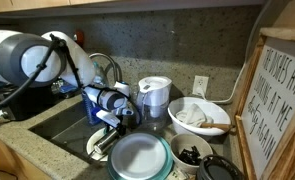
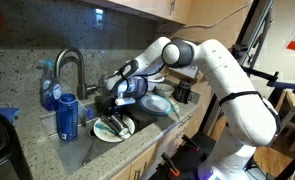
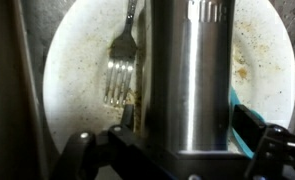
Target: Take the object in the sink and put it in the bowl on the counter
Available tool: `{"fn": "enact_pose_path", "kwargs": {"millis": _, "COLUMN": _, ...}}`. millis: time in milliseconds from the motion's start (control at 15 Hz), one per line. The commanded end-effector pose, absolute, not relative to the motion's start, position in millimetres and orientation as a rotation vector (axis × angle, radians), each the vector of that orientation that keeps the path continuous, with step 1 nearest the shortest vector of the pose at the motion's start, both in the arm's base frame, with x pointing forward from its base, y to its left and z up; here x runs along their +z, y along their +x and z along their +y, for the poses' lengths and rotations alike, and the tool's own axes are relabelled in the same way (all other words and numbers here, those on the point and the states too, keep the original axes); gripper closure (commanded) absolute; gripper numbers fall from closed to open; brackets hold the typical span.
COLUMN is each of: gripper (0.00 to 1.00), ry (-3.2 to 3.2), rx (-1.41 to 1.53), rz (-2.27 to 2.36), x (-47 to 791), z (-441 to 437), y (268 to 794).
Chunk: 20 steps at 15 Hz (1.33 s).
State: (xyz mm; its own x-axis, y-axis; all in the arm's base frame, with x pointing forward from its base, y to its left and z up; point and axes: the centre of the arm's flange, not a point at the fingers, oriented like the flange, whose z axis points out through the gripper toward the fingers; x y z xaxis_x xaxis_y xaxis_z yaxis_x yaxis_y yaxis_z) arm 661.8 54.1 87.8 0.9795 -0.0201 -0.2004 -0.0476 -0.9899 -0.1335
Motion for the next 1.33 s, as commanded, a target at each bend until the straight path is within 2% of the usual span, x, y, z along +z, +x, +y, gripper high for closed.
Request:
{"fn": "enact_pose_path", "kwargs": {"millis": 0, "gripper": 0.00, "ry": -2.990, "rx": 0.321, "rz": 0.006, "x": 83, "z": 60, "y": 685}}
{"fn": "enact_pose_path", "kwargs": {"millis": 67, "gripper": 0.00, "ry": -2.993, "rx": 0.323, "rz": 0.006, "x": 83, "z": 62, "y": 688}}
{"fn": "enact_pose_path", "kwargs": {"millis": 133, "gripper": 0.06, "ry": -2.996, "rx": 0.329, "rz": 0.004, "x": 84, "z": 64, "y": 690}}
{"fn": "enact_pose_path", "kwargs": {"millis": 200, "gripper": 0.28, "ry": -3.000, "rx": 0.326, "rz": 0.005, "x": 86, "z": 65, "y": 692}}
{"fn": "enact_pose_path", "kwargs": {"millis": 333, "gripper": 0.33, "ry": -3.012, "rx": 0.330, "rz": 0.000, "x": 89, "z": 68, "y": 695}}
{"fn": "enact_pose_path", "kwargs": {"millis": 400, "gripper": 0.39, "ry": -3.012, "rx": 0.342, "rz": -0.008, "x": 90, "z": 68, "y": 696}}
{"fn": "enact_pose_path", "kwargs": {"millis": 800, "gripper": 0.39, "ry": -3.025, "rx": 0.357, "rz": -0.035, "x": 85, "z": 78, "y": 694}}
{"fn": "enact_pose_path", "kwargs": {"millis": 1267, "gripper": 0.39, "ry": -3.165, "rx": 0.178, "rz": 0.041, "x": 97, "z": 111, "y": 675}}
